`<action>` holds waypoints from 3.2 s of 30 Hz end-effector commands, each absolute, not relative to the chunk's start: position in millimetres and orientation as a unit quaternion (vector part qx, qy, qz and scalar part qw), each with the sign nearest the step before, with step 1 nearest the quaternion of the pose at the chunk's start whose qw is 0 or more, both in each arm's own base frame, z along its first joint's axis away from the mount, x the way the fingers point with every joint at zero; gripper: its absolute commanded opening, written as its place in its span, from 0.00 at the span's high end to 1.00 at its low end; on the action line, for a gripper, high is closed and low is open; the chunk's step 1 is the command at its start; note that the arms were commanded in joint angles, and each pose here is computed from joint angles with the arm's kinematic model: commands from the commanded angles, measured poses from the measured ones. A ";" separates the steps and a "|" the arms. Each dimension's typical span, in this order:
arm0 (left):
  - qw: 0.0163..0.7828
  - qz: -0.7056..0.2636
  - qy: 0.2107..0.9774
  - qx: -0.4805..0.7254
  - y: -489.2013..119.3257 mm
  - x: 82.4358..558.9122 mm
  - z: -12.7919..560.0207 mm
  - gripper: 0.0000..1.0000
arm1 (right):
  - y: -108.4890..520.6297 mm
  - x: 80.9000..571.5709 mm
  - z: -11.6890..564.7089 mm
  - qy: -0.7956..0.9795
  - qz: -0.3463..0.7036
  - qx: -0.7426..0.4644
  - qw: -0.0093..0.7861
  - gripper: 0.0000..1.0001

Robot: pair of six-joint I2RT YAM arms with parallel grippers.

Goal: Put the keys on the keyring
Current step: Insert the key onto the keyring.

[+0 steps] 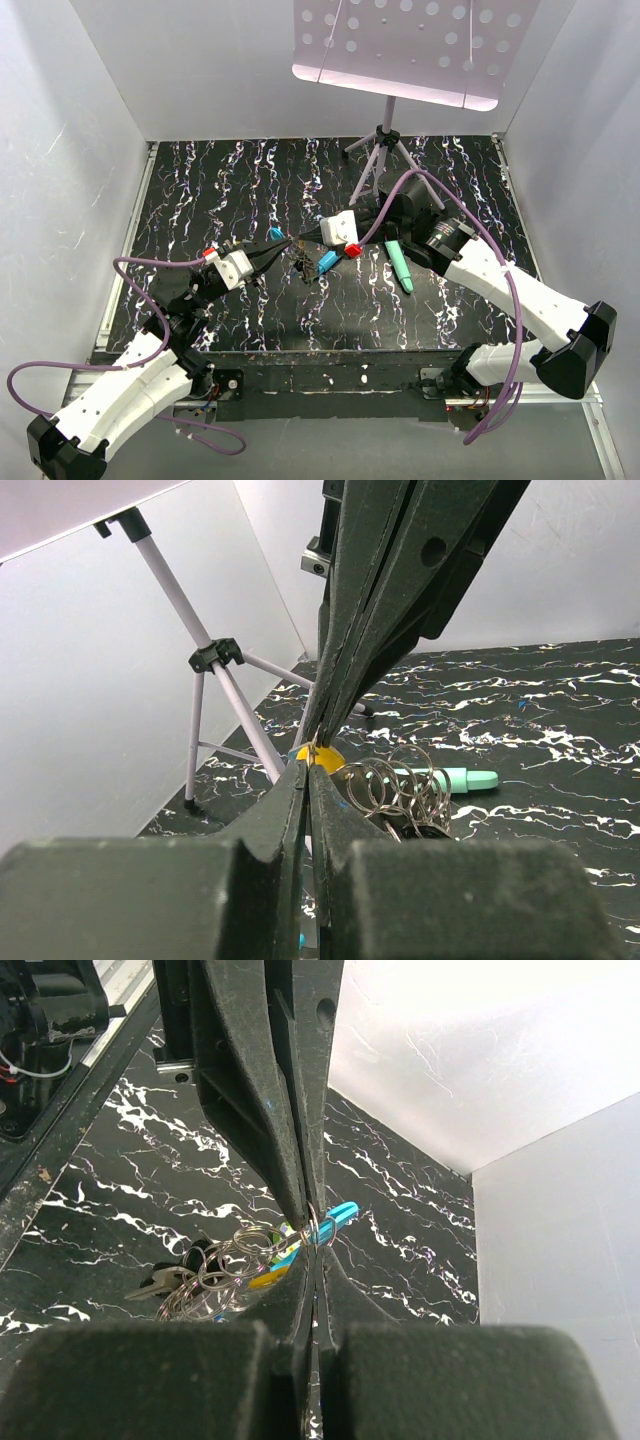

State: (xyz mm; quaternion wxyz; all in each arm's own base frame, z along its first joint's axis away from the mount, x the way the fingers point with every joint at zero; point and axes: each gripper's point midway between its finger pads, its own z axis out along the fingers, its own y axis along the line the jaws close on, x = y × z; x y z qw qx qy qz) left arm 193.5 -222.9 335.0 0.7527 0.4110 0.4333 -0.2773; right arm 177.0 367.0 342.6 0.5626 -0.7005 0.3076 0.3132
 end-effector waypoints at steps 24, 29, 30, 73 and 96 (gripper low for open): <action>0.764 -0.281 0.402 0.418 -223.6 184.4 351.4 1.00 | 373.4 165.3 367.8 0.270 0.334 -0.694 0.578 0.99; 0.762 -0.282 0.403 0.421 -224.1 183.8 351.0 1.00 | 373.2 163.8 367.3 0.269 0.337 -0.696 0.574 0.99; 0.762 -0.282 0.404 0.421 -224.2 184.0 350.0 1.00 | 373.7 163.8 366.7 0.269 0.337 -0.696 0.574 0.99; 0.753 -0.290 0.403 0.432 -227.5 180.8 349.1 1.00 | 378.3 159.3 360.7 0.285 0.344 -0.709 0.546 0.99; 0.747 -0.292 0.409 0.435 -228.6 181.1 346.9 1.00 | 381.0 155.8 359.6 0.285 0.347 -0.715 0.536 0.99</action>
